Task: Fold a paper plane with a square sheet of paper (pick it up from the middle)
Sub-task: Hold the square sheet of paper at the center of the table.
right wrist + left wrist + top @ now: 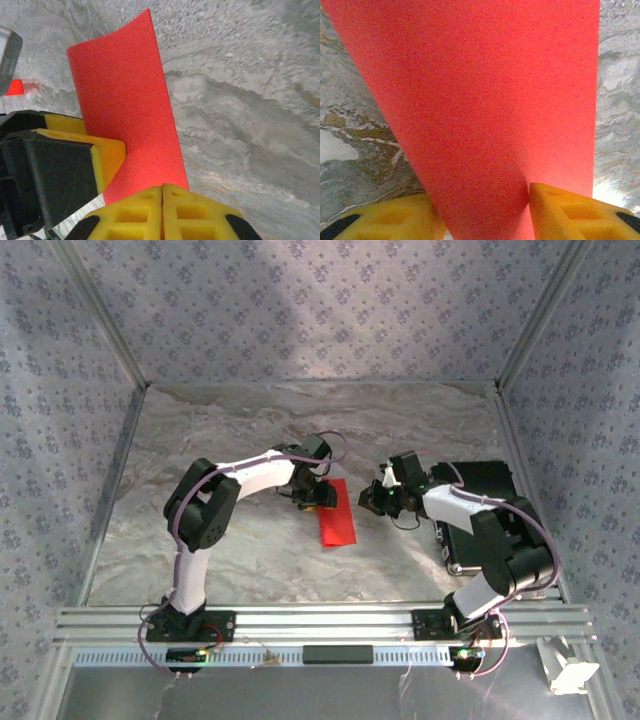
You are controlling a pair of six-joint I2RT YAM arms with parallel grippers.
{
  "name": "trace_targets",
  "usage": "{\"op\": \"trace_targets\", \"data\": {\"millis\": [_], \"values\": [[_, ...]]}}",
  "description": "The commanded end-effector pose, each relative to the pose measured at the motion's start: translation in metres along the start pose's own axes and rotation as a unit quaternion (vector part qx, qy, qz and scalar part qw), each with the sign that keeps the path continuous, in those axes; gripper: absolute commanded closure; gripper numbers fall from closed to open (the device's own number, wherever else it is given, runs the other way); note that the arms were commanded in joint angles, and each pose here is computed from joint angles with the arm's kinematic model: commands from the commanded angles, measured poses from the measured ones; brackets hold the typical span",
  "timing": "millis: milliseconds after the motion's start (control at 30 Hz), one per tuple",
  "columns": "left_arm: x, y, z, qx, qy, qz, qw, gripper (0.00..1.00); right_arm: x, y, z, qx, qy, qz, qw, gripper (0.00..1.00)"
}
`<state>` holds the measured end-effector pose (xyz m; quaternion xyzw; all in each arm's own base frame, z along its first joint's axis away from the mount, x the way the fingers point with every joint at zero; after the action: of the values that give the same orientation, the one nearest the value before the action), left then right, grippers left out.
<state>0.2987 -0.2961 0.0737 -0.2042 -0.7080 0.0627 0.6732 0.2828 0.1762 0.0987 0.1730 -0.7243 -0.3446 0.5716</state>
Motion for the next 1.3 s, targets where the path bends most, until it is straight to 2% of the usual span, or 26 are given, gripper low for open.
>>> {"op": "trace_targets", "data": {"millis": [0, 333, 767, 933, 1133, 1267], "values": [[-0.057, 0.04, 0.017, -0.001, 0.039, -0.073, 0.997, 0.52, -0.009, 0.013, 0.001, 0.021, 0.022, -0.011, 0.999, 0.93], [-0.058, 0.041, 0.018, -0.001, 0.04, -0.074, 0.996, 0.52, -0.038, 0.02, 0.005, 0.032, 0.053, -0.005, 0.998, 0.94], [-0.061, 0.042, 0.02, 0.0, 0.043, -0.075, 0.996, 0.52, -0.05, 0.022, 0.007, 0.034, 0.072, -0.02, 0.997, 0.94], [-0.063, 0.044, 0.02, 0.002, 0.043, -0.077, 0.996, 0.52, -0.059, 0.005, 0.013, 0.025, 0.086, 0.003, 0.996, 0.94], [-0.062, 0.043, 0.02, 0.001, 0.042, -0.078, 0.996, 0.52, -0.061, -0.027, 0.027, 0.018, 0.1, 0.082, 0.991, 0.95], [-0.049, 0.034, 0.014, 0.001, 0.024, -0.064, 0.998, 0.51, -0.058, -0.036, 0.033, 0.013, 0.101, 0.099, 0.99, 0.95]]}}
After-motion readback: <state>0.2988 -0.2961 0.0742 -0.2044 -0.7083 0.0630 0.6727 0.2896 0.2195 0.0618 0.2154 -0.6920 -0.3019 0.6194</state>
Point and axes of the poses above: each hand's point on the last joint's axis, 136 mm out from that joint toward the fingers, its own x axis back along the fingers, its own y axis along the line the jaws close on, z = x × y, the point moved 6 cm from there along x, back along the fingers, and after that the axes turned 4 degrees about -x, right-handed, at the moved point
